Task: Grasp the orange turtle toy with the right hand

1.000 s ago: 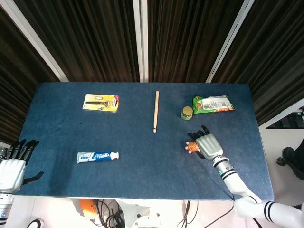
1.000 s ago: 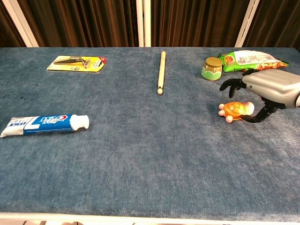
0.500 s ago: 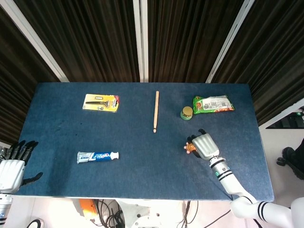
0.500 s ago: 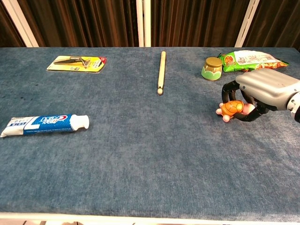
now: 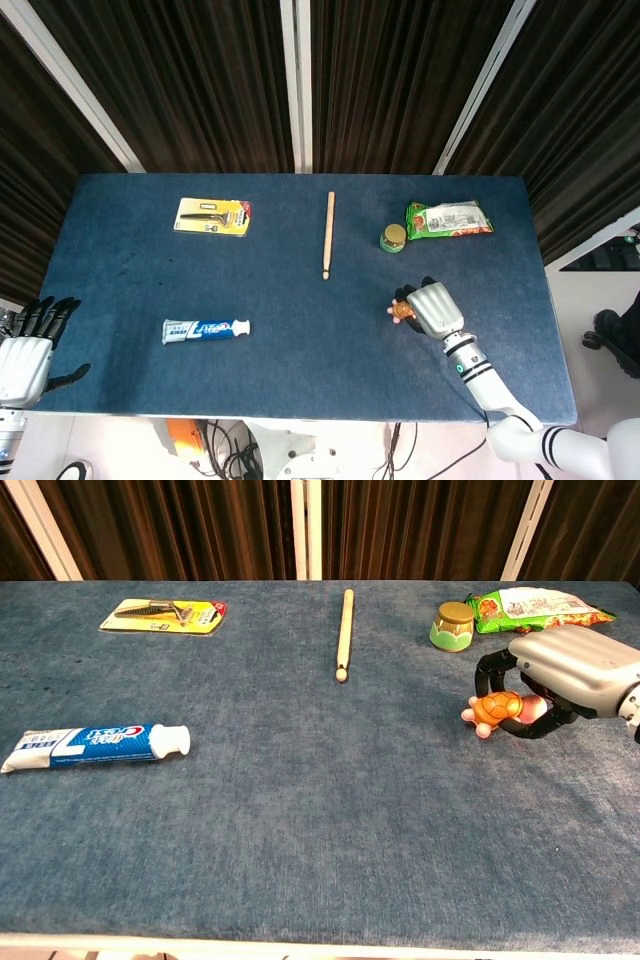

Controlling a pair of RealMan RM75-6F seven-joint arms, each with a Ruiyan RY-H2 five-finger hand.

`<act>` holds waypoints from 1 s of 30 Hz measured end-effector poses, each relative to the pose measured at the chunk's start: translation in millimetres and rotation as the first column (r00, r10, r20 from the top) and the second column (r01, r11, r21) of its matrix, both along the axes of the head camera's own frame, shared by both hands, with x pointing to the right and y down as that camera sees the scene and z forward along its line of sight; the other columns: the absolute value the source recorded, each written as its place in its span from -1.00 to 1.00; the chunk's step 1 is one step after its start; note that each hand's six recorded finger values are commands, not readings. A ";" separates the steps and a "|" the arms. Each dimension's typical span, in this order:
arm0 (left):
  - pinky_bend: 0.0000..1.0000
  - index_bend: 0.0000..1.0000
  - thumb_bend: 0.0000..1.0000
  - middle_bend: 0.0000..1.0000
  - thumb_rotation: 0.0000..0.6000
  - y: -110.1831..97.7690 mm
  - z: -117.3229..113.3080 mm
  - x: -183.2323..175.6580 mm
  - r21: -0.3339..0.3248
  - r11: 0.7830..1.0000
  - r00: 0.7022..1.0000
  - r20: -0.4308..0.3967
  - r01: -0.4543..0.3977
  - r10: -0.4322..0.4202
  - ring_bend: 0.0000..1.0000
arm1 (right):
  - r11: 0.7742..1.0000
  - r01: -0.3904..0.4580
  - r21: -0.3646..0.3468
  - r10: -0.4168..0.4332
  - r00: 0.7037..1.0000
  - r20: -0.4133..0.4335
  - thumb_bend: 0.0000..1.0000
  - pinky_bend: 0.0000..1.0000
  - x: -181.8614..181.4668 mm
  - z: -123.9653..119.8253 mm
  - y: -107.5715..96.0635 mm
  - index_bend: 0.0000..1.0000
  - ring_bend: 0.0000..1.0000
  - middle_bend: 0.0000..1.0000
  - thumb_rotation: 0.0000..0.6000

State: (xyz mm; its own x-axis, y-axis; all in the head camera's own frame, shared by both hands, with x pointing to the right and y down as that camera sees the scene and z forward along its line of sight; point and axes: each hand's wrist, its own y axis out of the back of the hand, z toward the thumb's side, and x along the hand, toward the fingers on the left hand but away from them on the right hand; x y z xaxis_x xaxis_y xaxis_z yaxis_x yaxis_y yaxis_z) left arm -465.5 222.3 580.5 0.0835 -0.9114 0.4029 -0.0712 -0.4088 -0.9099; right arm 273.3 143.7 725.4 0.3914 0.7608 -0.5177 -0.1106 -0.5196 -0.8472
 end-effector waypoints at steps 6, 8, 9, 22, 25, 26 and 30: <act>-0.99 -0.82 -0.75 -0.83 1.00 0.3 0.3 0.8 -0.002 1.000 1.000 0.002 -0.001 0.001 -1.00 | 0.999 -0.010 -0.040 0.009 1.000 -0.017 -1.00 -1.00 7.5 -3.7 -0.6 -0.68 -0.79 -0.58 1.00; -0.99 -0.82 -0.75 -0.83 1.00 0.2 0.0 1.0 -0.002 1.000 1.000 0.002 -0.001 0.001 -1.00 | 0.999 -0.016 -0.049 0.015 1.000 -0.017 -1.00 -1.00 9.4 -6.2 -1.3 -0.73 -0.82 -0.61 1.00; -0.99 -0.82 -0.75 -0.83 1.00 0.2 -0.1 1.1 -0.002 1.000 1.000 0.003 -0.002 0.002 -1.00 | 0.998 -0.018 -0.053 0.017 1.000 -0.018 -1.00 -1.00 10.2 -7.2 -1.5 -0.74 -0.83 -0.62 1.00; -0.99 -0.81 -0.75 -0.83 1.00 1.1 0.4 0.3 -0.005 1.000 1.000 0.002 0.000 0.000 -1.00 | 0.999 -0.012 -0.038 0.012 1.000 0.007 -0.48 -1.00 10.0 -23.0 -4.1 -0.48 -0.64 -0.43 1.00; -0.99 -0.81 -0.75 -0.83 1.00 1.7 0.0 -1.0 -0.006 1.000 1.000 0.004 0.004 -0.003 -1.00 | 0.998 0.000 -0.060 -0.001 1.000 -0.010 -0.42 -1.00 8.9 -17.6 -2.1 -0.43 -0.60 -0.42 1.00; -0.99 -0.81 -0.75 -0.83 1.00 1.9 0.0 -1.7 -0.007 1.000 1.000 0.004 0.006 -0.006 -1.00 | 0.997 0.004 -0.072 -0.006 1.000 -0.021 -0.41 -1.00 8.8 -14.6 -0.8 -0.41 -0.59 -0.42 1.00; -0.99 -0.81 -0.75 -0.83 1.00 1.9 -0.6 -3.9 -0.006 1.000 1.000 0.005 0.010 -0.010 -1.00 | 0.994 0.012 -0.107 -0.018 0.998 -0.054 -0.39 -1.00 7.9 -5.8 3.2 -0.33 -0.52 -0.36 1.00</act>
